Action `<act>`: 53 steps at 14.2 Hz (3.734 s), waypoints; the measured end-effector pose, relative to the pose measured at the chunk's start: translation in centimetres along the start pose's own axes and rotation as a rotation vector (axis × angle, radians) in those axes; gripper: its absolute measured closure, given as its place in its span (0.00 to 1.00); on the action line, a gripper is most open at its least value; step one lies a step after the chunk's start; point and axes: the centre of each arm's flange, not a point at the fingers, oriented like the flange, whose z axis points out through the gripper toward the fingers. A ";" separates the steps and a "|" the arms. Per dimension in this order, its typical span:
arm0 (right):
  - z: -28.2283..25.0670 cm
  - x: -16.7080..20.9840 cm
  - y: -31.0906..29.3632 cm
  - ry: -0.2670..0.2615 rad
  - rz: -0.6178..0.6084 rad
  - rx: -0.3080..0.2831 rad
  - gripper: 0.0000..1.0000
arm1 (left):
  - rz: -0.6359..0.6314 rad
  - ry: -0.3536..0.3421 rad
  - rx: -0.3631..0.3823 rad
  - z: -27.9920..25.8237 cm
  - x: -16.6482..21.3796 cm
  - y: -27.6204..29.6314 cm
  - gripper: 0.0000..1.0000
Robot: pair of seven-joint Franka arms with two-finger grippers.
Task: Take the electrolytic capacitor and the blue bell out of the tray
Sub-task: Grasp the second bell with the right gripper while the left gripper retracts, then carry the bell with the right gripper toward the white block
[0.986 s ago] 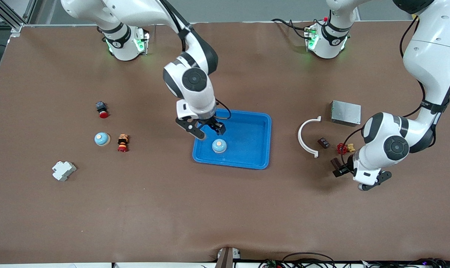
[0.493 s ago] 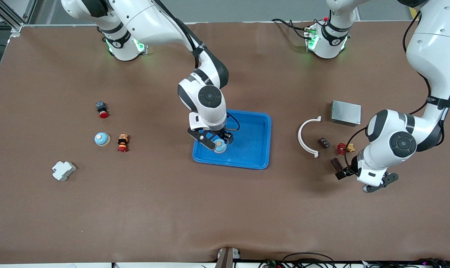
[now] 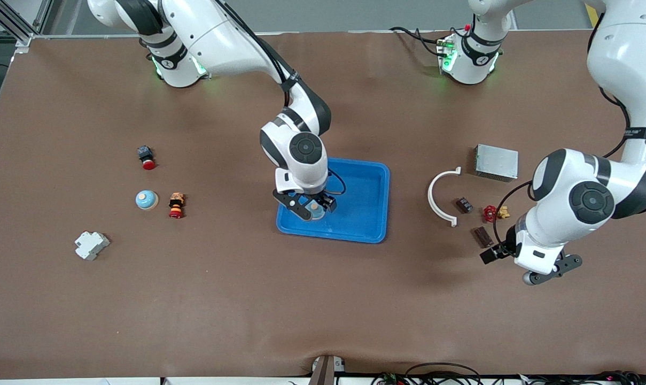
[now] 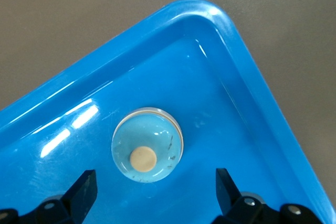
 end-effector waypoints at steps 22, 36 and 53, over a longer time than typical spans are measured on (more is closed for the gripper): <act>1.1 0.5 -1.5 0.009 0.011 0.006 0.37 | 0.265 -0.012 0.013 -25.6 -8.9 -2.1 0.00; -14.3 17.8 5.2 -0.065 -0.262 -0.112 0.37 | 0.314 -0.066 0.032 -29.4 -12.9 -7.0 0.00; -6.3 40.6 28.5 -0.002 -0.707 -0.033 0.37 | 0.333 -0.083 -0.007 -30.7 -12.6 -12.5 0.00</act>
